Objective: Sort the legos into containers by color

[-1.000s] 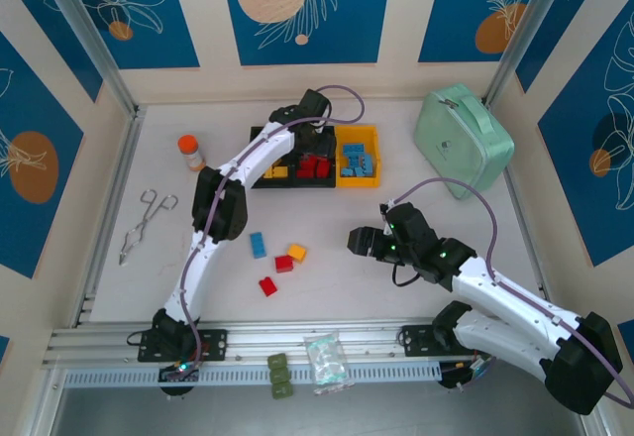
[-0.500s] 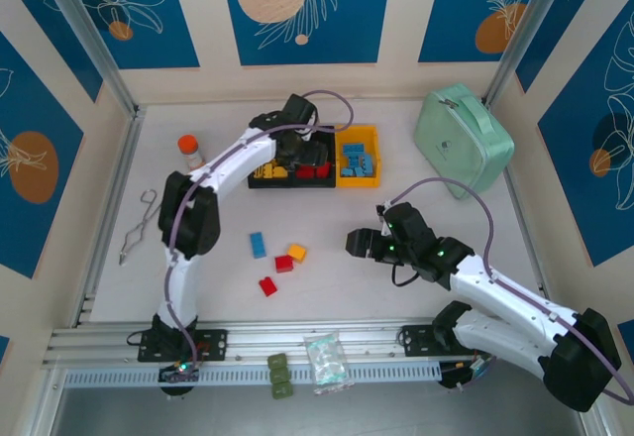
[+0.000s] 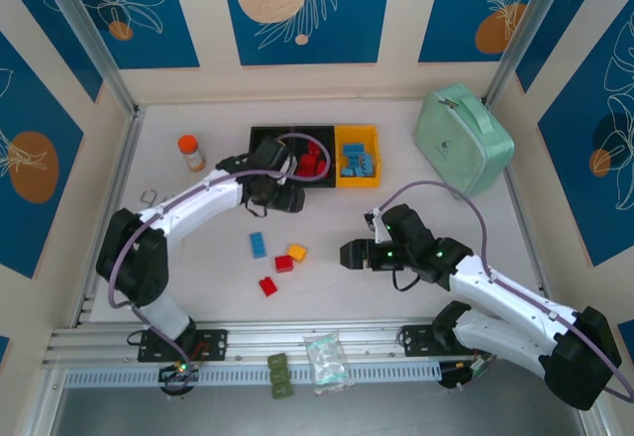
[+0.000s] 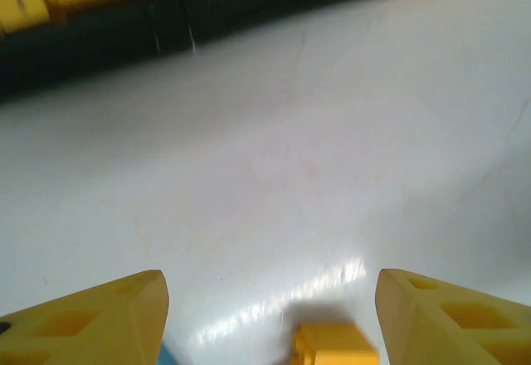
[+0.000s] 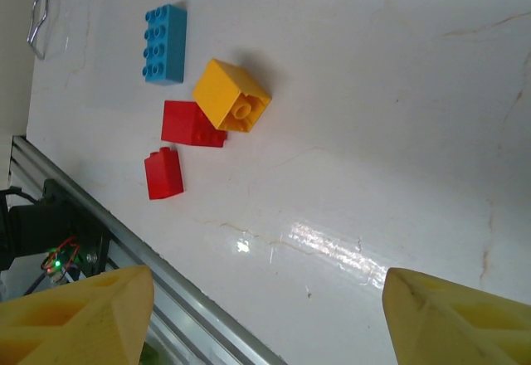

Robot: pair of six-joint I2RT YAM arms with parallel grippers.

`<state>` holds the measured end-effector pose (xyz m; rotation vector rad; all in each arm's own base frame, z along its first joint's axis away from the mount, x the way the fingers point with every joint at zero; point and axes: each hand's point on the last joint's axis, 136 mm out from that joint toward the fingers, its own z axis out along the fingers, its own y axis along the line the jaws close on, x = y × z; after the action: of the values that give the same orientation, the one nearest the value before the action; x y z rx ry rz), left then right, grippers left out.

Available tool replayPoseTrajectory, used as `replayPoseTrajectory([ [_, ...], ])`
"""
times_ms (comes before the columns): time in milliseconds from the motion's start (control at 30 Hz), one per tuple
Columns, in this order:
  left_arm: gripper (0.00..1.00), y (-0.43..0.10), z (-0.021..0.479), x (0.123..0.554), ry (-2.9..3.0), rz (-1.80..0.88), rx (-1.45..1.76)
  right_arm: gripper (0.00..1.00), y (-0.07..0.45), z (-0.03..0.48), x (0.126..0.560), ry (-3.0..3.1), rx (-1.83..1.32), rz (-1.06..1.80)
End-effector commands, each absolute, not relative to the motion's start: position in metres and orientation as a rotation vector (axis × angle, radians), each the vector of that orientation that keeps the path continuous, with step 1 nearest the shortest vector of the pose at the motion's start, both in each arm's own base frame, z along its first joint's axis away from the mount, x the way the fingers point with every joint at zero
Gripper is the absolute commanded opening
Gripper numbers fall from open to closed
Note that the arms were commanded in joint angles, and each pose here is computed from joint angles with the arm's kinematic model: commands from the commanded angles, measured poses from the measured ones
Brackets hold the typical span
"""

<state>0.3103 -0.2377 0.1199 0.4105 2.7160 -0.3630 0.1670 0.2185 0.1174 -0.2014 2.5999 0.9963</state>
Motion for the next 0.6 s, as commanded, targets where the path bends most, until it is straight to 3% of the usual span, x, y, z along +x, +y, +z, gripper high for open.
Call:
replayPoseTrajectory([
  [0, 0.67, -0.231, 0.122, 0.283, 2.733, -0.383, 0.386, 0.73, 0.217, 0.104, 0.153, 2.663, -0.234, 1.003],
  [567, 0.71, -0.172, 0.068, 0.144, 2.988, -0.314, 0.202, 0.73, 0.225, 0.094, 0.151, 2.694, -0.278, 0.974],
])
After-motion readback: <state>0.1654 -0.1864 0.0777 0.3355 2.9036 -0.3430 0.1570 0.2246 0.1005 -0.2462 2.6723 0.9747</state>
